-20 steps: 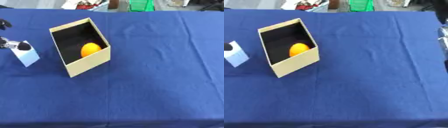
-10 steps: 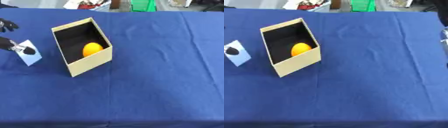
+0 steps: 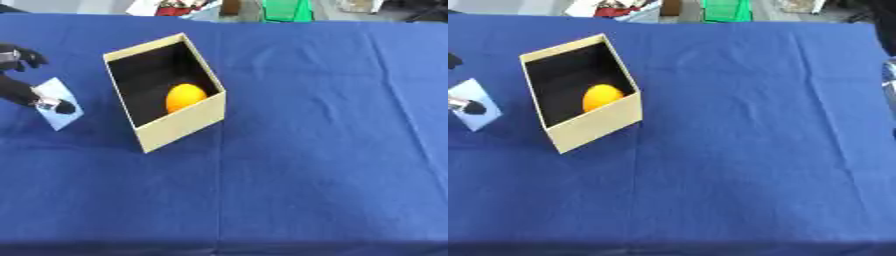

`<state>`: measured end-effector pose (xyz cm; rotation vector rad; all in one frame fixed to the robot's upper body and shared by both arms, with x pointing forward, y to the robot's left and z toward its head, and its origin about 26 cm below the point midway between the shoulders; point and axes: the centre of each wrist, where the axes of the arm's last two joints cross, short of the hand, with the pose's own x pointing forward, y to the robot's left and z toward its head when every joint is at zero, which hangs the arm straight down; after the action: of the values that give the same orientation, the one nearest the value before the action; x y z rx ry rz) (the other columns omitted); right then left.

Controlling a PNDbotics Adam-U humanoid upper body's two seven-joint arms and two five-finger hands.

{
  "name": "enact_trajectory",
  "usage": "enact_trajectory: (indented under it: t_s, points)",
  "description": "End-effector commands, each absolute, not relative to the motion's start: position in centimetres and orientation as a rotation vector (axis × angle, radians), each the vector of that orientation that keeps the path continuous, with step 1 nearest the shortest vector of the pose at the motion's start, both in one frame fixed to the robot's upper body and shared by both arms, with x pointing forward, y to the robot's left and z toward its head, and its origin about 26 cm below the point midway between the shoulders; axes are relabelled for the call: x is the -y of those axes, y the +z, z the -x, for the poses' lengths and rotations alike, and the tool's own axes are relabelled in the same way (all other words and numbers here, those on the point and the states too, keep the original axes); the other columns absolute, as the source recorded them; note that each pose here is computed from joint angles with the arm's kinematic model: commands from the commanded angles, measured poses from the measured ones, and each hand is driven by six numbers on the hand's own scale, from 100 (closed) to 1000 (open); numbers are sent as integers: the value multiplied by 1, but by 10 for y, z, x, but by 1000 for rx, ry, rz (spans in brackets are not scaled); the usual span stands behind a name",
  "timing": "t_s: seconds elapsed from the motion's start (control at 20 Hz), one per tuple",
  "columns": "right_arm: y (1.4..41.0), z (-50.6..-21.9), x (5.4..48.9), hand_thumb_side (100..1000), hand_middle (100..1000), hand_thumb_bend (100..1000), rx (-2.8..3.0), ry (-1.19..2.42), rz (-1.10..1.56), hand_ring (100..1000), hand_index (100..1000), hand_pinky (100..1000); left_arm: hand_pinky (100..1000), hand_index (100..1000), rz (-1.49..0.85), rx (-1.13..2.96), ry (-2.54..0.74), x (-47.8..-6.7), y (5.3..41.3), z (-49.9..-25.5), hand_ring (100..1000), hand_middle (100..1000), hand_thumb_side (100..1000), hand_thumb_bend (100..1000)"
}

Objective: Pick up objects on the table and place them in the box.

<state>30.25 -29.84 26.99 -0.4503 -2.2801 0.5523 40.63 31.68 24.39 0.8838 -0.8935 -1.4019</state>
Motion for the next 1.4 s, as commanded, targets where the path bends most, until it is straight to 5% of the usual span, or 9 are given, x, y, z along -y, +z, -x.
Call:
enact_trajectory:
  t_s: [0.05,0.85,1.4]
  points:
    - [279,-299,300,867,793,100,2303,562,478,1000,935,967,790,963,-935,889,-1371,-323,254,-409,910,881,613,719]
    - [277,-299,298,875,791,100,2294,565,465,1000,935,972,765,937,-925,854,-1287,-338,237,-424,893,845,570,543]
    - [276,-299,298,874,790,100,2285,557,472,1000,934,974,677,801,-879,869,-1288,-338,232,-425,801,652,496,327]
